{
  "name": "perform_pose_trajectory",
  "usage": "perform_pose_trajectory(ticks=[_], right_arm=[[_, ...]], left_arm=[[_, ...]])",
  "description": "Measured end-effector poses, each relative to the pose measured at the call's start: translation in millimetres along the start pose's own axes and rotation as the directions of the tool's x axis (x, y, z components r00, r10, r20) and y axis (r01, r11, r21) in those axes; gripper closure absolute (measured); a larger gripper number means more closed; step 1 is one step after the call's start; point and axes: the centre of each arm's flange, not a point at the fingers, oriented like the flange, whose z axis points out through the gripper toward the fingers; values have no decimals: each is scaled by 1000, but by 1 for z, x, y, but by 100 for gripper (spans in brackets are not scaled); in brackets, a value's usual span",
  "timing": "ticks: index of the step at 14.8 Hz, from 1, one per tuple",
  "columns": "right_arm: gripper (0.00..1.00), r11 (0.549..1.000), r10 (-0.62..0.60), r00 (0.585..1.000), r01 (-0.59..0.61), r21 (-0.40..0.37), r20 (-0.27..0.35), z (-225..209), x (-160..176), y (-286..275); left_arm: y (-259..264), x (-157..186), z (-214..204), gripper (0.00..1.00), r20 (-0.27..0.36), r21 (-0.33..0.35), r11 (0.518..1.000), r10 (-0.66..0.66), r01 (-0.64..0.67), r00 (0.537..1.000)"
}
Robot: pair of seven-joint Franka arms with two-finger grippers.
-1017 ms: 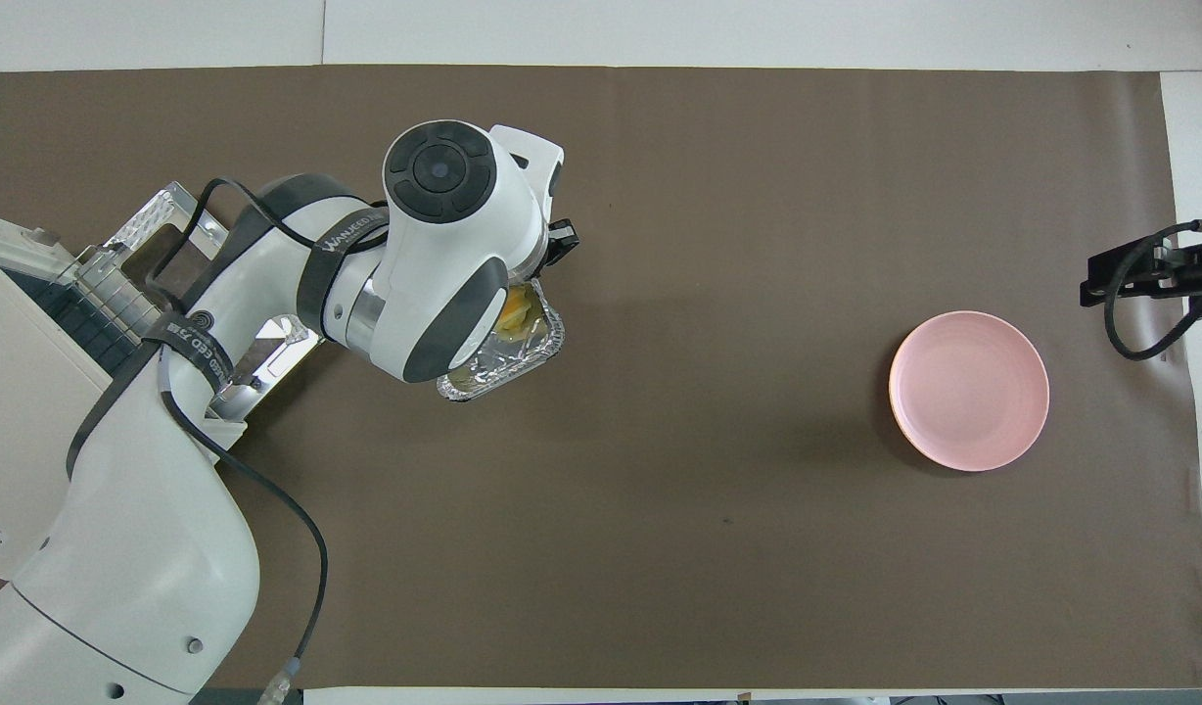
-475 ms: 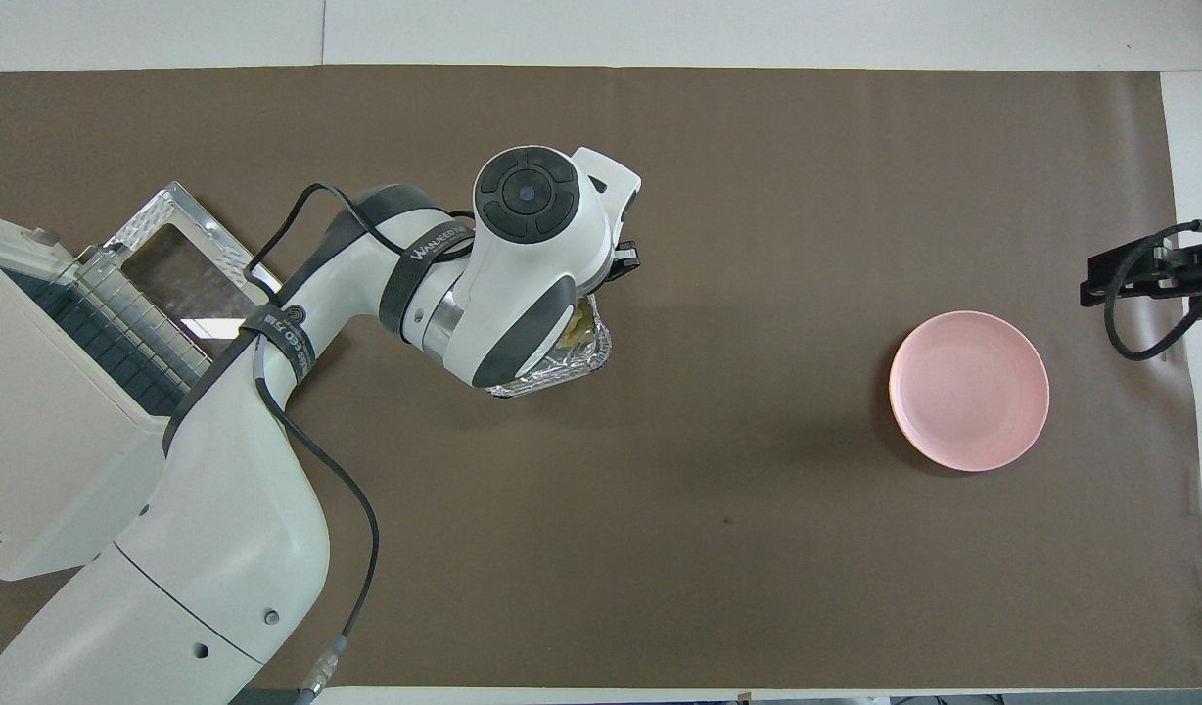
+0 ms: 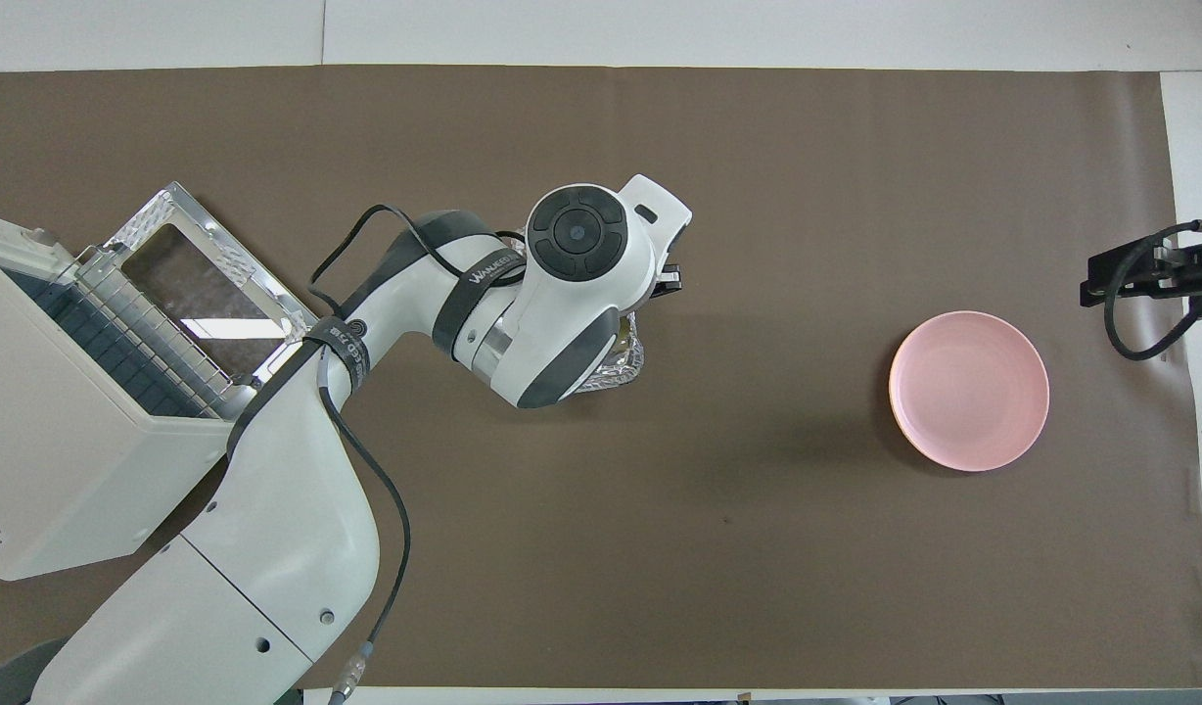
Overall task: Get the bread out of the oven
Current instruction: 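Set the foil tray on the table and release with the left gripper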
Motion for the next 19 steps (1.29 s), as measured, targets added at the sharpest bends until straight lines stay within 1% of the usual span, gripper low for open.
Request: perform_pose_trajectory(ticks=[2,6,10,11,12,14,15,17,19], right_arm=[[0,1000,0,1000,0,0,0,0,0,0],[0,1000,0,1000,0,0,0,0,0,0],[0,1000,0,1000,0,0,0,0,0,0],[0,1000,0,1000,0,0,0,0,0,0],[0,1000,0,1000,0,0,0,0,0,0],[0,1000,0,1000,0,0,0,0,0,0],[0,1000,0,1000,0,0,0,0,0,0],[0,1000,0,1000,0,0,0,0,0,0],[0,1000,0,1000,0,0,0,0,0,0]], left_arm=[[8,-4,2,98,-9,-15,1000,11,-11,1000],[12,-8,7,98,-7,-18,1000,21,-21,1000],[20,-21,16,98,5,-17,999,40,-40,999],[21,-23,19,93,9,-15,999,42,-42,999],[21,-24,21,83,8,-17,999,39,-39,999],[22,-25,21,63,3,-24,999,28,-27,1000],[22,-25,21,50,3,-24,999,22,-22,1000],[22,-25,22,30,3,-23,1000,15,-15,1000],[16,-20,22,8,9,-8,1000,2,-2,1000]])
